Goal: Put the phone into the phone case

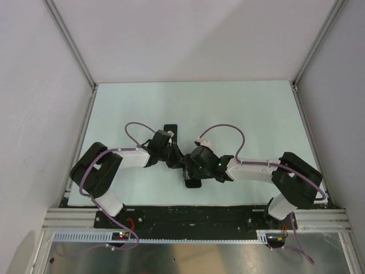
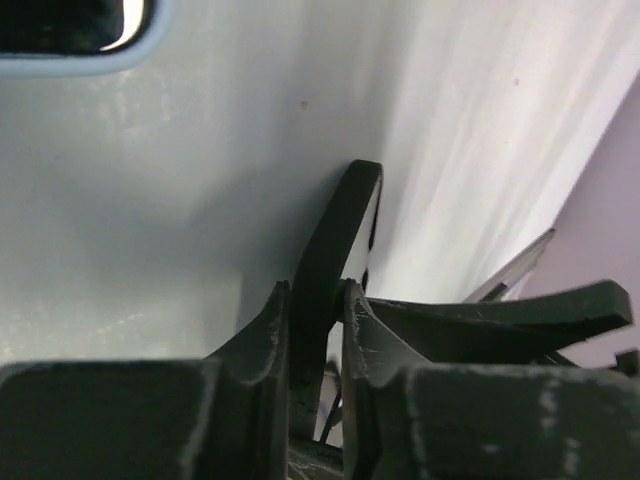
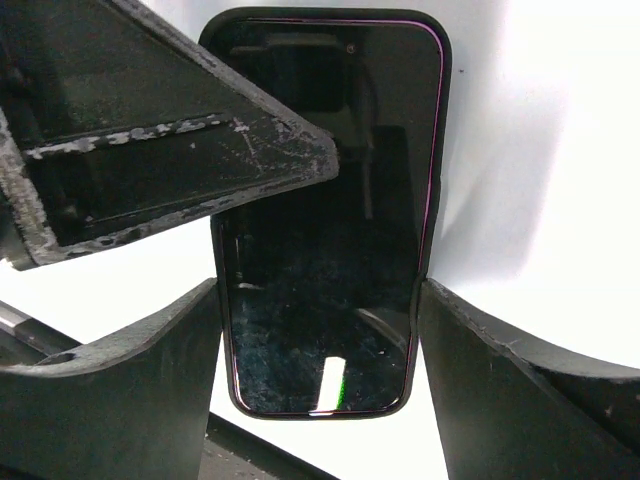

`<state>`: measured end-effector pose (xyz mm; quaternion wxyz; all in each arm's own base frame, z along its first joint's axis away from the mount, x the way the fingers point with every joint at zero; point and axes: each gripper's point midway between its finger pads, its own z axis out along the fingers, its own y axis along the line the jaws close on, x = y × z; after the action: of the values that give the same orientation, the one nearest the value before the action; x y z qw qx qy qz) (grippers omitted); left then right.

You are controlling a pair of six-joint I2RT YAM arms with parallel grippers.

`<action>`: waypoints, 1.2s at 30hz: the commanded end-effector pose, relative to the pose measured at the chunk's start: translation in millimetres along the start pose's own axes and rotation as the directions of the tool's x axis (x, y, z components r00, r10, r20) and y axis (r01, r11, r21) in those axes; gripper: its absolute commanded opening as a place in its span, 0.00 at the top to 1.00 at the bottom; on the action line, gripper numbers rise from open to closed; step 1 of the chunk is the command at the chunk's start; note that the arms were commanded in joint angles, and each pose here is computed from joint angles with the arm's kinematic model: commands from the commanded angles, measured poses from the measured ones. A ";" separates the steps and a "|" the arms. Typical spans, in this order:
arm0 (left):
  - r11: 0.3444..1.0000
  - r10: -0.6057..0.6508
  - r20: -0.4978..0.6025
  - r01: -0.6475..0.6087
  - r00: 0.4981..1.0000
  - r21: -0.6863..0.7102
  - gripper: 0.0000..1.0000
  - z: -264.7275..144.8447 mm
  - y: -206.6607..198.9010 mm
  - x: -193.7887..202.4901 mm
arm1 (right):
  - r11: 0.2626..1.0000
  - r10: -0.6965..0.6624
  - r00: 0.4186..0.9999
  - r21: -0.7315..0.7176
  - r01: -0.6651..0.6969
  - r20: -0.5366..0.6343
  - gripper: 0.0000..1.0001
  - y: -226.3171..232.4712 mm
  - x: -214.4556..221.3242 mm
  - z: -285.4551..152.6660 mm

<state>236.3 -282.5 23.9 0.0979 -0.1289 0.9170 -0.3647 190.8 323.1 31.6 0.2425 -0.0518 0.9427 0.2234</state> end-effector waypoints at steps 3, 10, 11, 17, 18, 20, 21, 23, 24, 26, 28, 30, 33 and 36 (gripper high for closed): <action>0.998 0.055 -0.004 -0.055 0.998 0.026 0.99 6.1 -12.3 -3.3 | 1.000 -0.010 1.000 0.013 0.010 -0.011 0.15 -14.5 4.2 -3.7; 0.976 0.142 0.040 -0.147 0.989 0.158 1.00 -27.7 -43.9 -20.4 | 0.989 0.081 0.990 -0.136 -0.064 0.120 0.09 -21.3 -42.8 -64.0; 0.969 0.161 0.041 -0.166 0.986 0.181 1.00 -33.4 -49.1 -20.0 | 0.981 0.100 0.985 -0.179 -0.073 0.144 0.09 -21.0 -51.0 -76.0; 0.918 0.254 0.072 -0.264 0.965 0.295 1.00 -67.1 -76.0 -11.8 | 0.930 0.144 0.970 -0.362 -0.065 0.196 0.11 -15.0 -76.0 -117.6; 0.907 0.270 0.081 -0.282 0.959 0.314 1.00 -73.1 -80.3 -9.8 | 0.917 0.146 0.970 -0.394 -0.059 0.195 0.12 -12.2 -78.0 -123.1; 0.876 0.307 0.095 -0.320 0.947 0.361 1.00 -85.8 -90.3 -4.5 | 0.893 0.151 0.968 -0.448 -0.047 0.199 0.13 -8.6 -84.0 -132.3; 0.861 0.322 0.102 -0.336 0.941 0.382 1.00 -91.6 -94.0 -2.0 | 0.881 0.152 0.968 -0.472 -0.041 0.199 0.15 -7.2 -86.6 -135.4; 0.822 0.354 0.129 -0.374 0.926 0.429 1.00 -106.7 -104.6 1.6 | 0.848 0.152 0.967 -0.530 -0.021 0.205 0.19 -0.1 -93.3 -143.1; 0.803 0.370 0.135 -0.389 0.919 0.451 1.00 -113.2 -108.7 4.0 | 0.830 0.153 0.967 -0.558 -0.013 0.204 0.21 3.5 -95.9 -147.2; 0.766 0.396 0.152 -0.417 0.906 0.489 1.00 -125.1 -116.0 7.2 | 0.793 0.154 0.967 -0.610 0.003 0.205 0.27 11.7 -100.4 -155.0; 0.730 0.416 0.165 -0.437 0.894 0.525 1.00 -135.4 -121.7 10.3 | 0.759 0.153 0.966 -0.650 0.019 0.206 0.33 19.2 -103.7 -162.1; 0.693 0.432 0.184 -0.455 0.883 0.559 1.00 -145.8 -127.9 13.1 | 0.734 0.154 0.966 -0.678 0.030 0.210 0.37 25.0 -106.7 -166.9; 0.649 0.449 0.202 -0.473 0.871 0.597 1.00 -158.0 -135.1 17.5 | 0.698 0.154 0.964 -0.715 0.047 0.214 0.44 33.1 -110.3 -174.8; 0.608 0.458 0.210 -0.476 0.864 0.635 1.00 -169.4 -142.2 23.4 | 0.673 0.158 0.962 -0.737 0.060 0.222 0.50 38.5 -113.5 -180.9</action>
<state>207.6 -279.2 199.3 0.2211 0.0968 0.7813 -0.5756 209.5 268.1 213.5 0.3091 -0.0588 0.7732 0.5506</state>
